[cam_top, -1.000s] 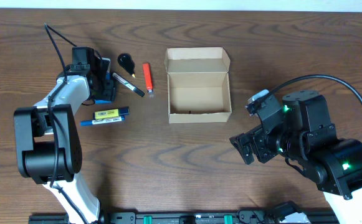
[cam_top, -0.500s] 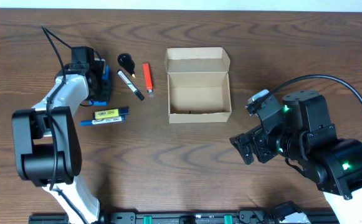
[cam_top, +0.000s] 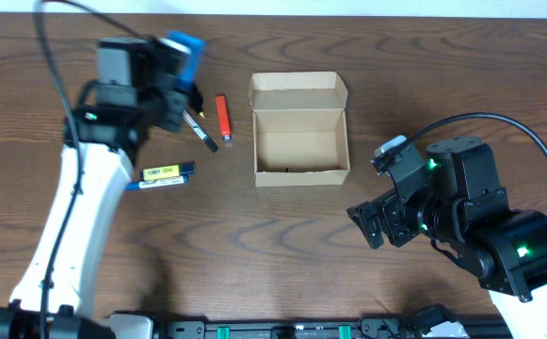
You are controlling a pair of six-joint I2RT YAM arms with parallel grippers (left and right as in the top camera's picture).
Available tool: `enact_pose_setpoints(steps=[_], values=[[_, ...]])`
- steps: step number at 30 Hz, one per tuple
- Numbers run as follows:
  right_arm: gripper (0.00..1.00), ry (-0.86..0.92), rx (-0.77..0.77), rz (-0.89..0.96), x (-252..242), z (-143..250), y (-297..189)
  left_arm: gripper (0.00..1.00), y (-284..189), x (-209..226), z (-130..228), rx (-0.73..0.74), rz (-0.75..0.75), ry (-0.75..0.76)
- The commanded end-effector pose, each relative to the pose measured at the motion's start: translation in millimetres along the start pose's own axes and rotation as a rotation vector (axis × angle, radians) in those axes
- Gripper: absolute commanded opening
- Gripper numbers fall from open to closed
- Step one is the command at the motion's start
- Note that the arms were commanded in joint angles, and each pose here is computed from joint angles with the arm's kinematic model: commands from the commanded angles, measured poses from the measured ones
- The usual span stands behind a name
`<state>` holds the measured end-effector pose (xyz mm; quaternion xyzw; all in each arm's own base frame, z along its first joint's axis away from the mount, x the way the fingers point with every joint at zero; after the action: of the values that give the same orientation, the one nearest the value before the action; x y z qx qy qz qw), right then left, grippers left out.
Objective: Pack container
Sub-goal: 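Carry the blue duster with left gripper and lower into box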
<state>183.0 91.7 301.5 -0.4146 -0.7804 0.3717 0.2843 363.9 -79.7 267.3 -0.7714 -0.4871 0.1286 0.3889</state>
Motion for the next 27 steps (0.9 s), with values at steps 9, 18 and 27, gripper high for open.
enact_pose_setpoints(steps=[9,18,27], values=[[0.99,0.016,-0.003,0.006,-1.5,-1.1,-0.4,0.05,11.8,-123.7,-21.1,-0.104,0.337,0.616],[0.99,0.016,-0.003,0.006,-1.5,-1.1,-0.4,0.06,29.5,-158.5,-0.1,-0.032,0.461,0.806],[0.99,0.016,-0.003,0.006,-1.5,-1.1,-0.4,0.05,50.8,-171.7,11.7,-0.030,0.572,0.880]])
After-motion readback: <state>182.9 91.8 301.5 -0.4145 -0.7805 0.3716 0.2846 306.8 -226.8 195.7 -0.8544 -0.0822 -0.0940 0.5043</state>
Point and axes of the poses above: each gripper's point midway between its finger pads, its own y axis out along the fingers, its own x axis along the line the jaws close on, z = x × y, the point moved 6 cm from there along -y, back along the fingers, and after that the axes turned 1 degree about y, right-handed, at the moved point
